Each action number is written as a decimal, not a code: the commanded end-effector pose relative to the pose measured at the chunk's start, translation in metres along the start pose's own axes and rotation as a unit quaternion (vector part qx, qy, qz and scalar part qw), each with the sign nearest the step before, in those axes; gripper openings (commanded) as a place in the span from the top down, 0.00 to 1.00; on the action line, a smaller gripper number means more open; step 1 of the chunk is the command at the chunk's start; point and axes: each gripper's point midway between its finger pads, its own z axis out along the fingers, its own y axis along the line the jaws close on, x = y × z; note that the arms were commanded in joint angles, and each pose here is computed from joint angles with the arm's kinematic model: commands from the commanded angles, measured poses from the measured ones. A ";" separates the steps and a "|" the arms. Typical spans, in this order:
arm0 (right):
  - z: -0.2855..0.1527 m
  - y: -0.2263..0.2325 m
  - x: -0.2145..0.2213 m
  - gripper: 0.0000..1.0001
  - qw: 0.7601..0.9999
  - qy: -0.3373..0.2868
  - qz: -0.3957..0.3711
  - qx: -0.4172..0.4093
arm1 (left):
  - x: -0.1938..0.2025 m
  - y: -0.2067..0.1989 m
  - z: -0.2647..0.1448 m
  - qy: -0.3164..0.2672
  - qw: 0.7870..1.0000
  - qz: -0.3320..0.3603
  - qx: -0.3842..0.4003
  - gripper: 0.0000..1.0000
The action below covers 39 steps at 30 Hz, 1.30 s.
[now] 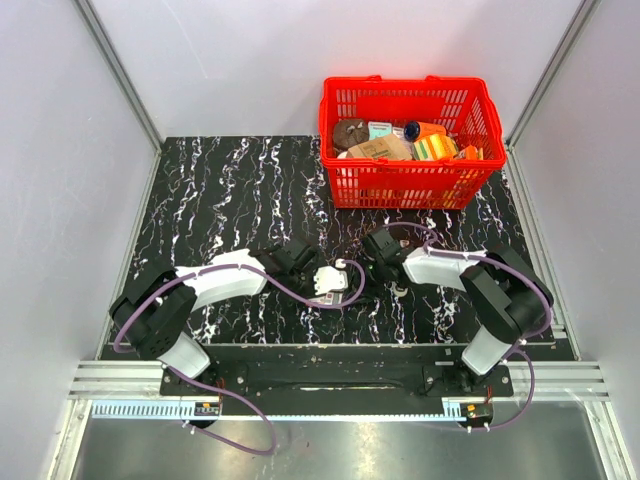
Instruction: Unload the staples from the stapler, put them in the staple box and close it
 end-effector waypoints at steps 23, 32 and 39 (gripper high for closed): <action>-0.007 0.032 0.001 0.80 0.999 0.000 -0.037 -0.037 | -0.007 -0.001 0.001 -0.004 1.000 0.007 0.002 0.73; -0.018 0.024 0.002 0.78 0.998 -0.007 -0.040 -0.040 | -0.003 0.001 0.000 0.002 1.000 0.009 -0.005 0.74; -0.006 0.007 0.000 0.89 0.999 0.000 -0.033 -0.010 | -0.001 0.002 -0.001 0.006 1.000 0.009 -0.009 0.74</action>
